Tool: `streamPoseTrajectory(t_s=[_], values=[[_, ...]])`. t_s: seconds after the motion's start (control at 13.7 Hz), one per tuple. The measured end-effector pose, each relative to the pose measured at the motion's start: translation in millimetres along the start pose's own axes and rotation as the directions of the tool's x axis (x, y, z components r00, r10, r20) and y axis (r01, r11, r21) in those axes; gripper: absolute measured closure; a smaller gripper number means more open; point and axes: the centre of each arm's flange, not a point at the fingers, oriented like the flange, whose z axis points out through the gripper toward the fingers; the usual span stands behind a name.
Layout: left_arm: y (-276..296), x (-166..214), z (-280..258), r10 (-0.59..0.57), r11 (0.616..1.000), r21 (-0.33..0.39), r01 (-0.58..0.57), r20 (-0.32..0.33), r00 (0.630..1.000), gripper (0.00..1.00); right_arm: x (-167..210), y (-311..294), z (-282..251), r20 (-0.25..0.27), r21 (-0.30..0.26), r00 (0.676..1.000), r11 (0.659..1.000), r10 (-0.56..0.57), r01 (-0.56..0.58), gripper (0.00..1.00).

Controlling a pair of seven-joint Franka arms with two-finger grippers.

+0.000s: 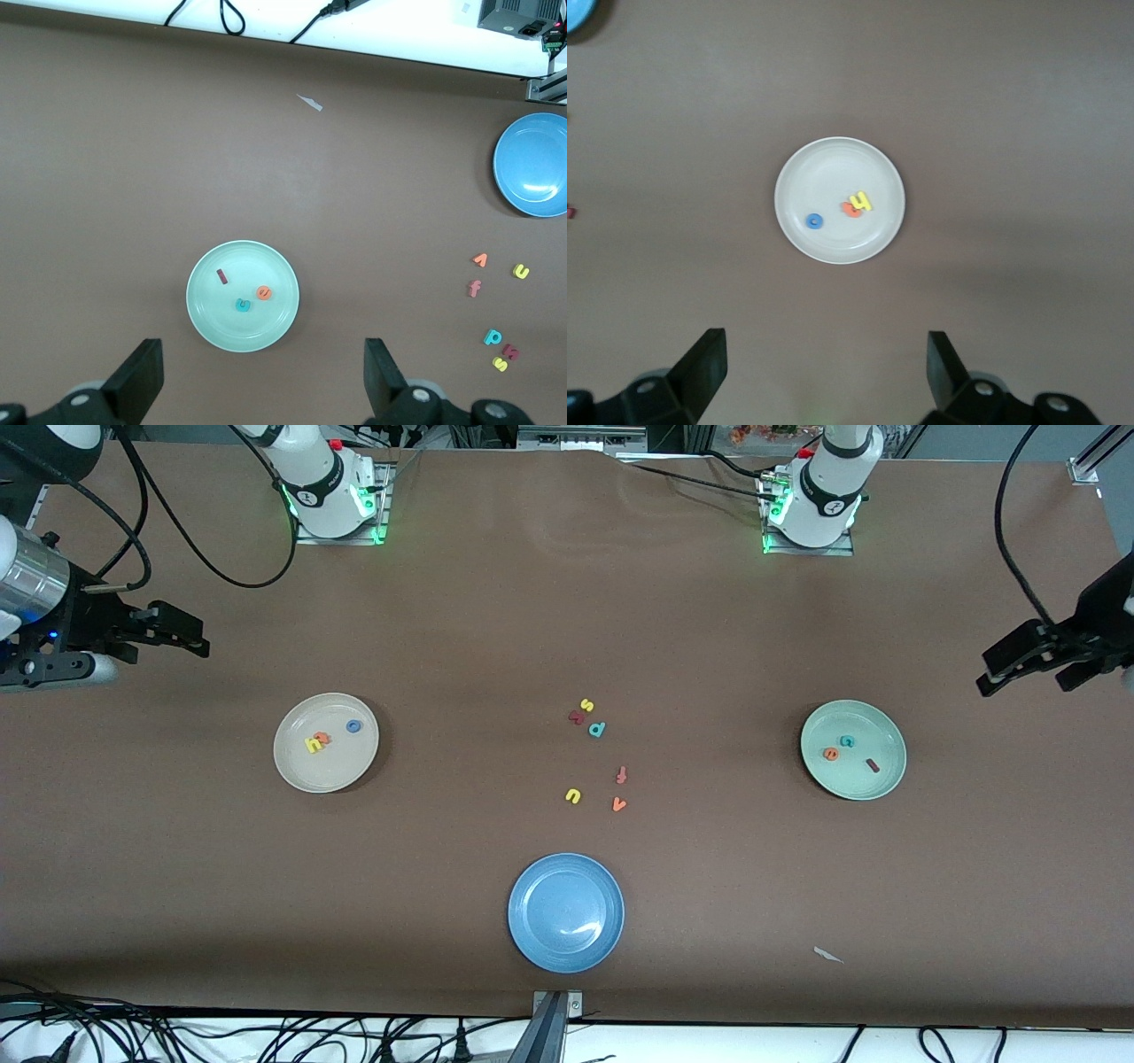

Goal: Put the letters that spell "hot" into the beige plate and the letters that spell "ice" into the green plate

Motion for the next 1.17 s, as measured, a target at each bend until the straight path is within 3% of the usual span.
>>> streamPoseTrajectory(t_s=[0.51,1.17], values=[[3,-4,30,0.016,1.0,0.006,-0.016,0.067,0.998,0.0,-5,1,-23,-0.003,-0.021,1.0,1.0,-0.002,0.001,0.0],[6,3,52,0.022,1.0,0.005,-0.023,0.102,0.994,0.0,-2,-3,-17,0.007,-0.022,1.0,1.0,-0.008,0.008,0.0]])
